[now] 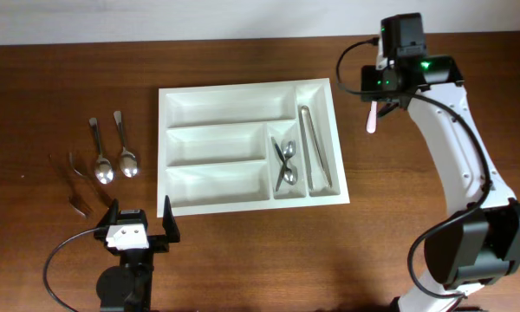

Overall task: Pack container
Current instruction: 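Move the right gripper over the white plastic knife and grasp it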

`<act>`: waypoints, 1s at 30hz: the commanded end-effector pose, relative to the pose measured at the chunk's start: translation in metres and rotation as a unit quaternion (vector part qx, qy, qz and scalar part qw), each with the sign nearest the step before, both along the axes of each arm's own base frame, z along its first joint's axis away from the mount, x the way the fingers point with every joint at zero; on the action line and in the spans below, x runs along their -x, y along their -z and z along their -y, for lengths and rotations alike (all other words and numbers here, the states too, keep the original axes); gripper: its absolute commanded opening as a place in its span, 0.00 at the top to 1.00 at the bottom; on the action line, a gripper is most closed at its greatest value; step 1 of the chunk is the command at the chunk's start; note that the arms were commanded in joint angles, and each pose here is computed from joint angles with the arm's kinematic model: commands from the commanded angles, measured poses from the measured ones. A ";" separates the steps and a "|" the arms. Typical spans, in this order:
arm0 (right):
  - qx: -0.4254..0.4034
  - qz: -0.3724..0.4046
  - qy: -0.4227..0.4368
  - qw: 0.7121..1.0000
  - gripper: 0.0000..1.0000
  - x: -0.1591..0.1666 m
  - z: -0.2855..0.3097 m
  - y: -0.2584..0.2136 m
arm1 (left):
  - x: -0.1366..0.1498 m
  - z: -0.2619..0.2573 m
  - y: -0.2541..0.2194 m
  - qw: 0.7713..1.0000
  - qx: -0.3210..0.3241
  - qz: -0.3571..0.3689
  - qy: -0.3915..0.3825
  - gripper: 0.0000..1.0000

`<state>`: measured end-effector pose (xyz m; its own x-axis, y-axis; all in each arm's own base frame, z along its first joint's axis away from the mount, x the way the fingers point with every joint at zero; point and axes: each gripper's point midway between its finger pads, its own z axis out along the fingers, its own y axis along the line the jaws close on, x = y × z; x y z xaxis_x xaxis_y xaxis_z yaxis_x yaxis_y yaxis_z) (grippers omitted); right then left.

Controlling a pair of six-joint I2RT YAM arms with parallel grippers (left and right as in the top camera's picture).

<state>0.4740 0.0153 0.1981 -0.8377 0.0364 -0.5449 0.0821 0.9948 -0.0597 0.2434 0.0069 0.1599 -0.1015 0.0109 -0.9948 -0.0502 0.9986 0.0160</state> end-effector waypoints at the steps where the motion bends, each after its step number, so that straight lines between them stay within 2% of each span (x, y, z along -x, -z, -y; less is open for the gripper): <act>1: 0.012 0.001 0.024 1.000 0.44 -0.014 0.018 0.013 | 0.000 0.000 0.002 1.000 -0.009 0.000 0.001 0.01; 17: 0.023 -0.007 0.047 0.999 0.35 -0.066 0.063 0.101 | 0.000 0.000 0.002 1.000 -0.009 0.000 0.001 0.01; 30: 0.012 -0.031 0.039 0.999 0.35 -0.079 0.059 0.165 | 0.000 0.000 0.002 1.000 -0.009 0.000 0.001 0.01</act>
<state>0.5518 -0.0422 0.0490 -0.8532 0.0917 -0.5135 0.1620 0.9823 -0.0937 0.2434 0.0069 0.1597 -0.1019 0.0109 -0.9947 -0.0499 0.9986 0.0160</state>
